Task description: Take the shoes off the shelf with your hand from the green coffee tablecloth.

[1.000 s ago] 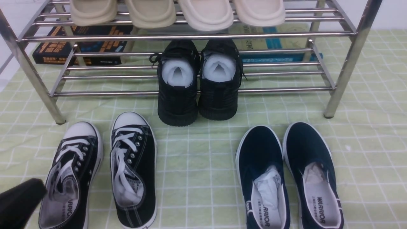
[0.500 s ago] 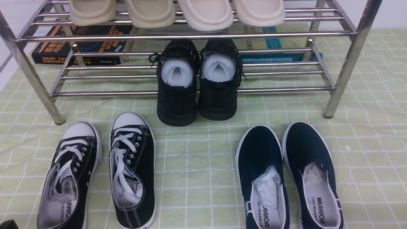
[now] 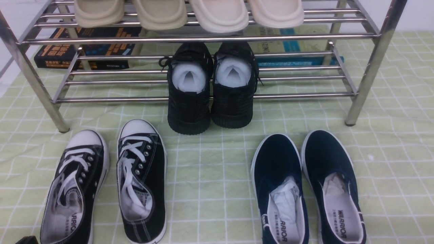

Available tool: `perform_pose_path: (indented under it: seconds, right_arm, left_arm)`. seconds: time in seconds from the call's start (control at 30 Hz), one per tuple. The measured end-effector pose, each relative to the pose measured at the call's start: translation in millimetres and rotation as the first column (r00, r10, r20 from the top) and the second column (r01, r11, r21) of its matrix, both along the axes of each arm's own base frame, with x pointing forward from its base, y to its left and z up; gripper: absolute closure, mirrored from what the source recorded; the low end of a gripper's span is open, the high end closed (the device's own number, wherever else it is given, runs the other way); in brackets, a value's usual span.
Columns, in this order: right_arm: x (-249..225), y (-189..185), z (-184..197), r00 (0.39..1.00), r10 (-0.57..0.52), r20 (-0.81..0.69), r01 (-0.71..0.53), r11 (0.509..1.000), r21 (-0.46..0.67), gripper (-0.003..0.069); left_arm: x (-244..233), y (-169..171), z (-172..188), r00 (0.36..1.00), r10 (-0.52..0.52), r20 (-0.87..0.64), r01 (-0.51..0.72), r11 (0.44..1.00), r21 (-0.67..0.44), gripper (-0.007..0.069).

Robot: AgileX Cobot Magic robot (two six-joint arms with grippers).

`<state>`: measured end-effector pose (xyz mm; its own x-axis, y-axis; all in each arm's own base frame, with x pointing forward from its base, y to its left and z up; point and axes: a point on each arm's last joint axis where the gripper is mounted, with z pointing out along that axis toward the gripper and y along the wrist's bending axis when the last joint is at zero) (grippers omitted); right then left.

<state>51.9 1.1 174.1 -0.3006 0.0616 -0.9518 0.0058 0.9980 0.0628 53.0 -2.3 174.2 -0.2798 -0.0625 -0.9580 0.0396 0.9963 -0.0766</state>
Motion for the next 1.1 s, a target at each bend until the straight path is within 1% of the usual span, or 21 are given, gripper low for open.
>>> perform_pose_path:
  seconds: [0.57, 0.93, 1.1]
  right_arm:
    - [0.0, 0.0, 0.0, 1.000, 0.000, 0.000, 0.000, 1.000, 0.000, 0.0419]
    - [0.0, 0.0, 0.0, 1.000, 0.000, 0.000, 0.000, 1.000, 0.000, 0.0419]
    - [0.0, 0.0, 0.0, 1.000, 0.000, 0.000, 0.000, 1.000, 0.000, 0.0419]
  left_arm:
    - [0.0, -0.1, 0.0, 1.000, -0.004, 0.000, 0.004, 1.000, 0.004, 0.0561]
    - [0.1, 3.1, 0.1, 1.000, 0.004, 0.004, -0.005, 0.995, 0.102, 0.0551]
    - [0.1, 4.0, 0.1, 1.000, 0.007, 0.005, -0.007, 0.992, 0.128, 0.0544]
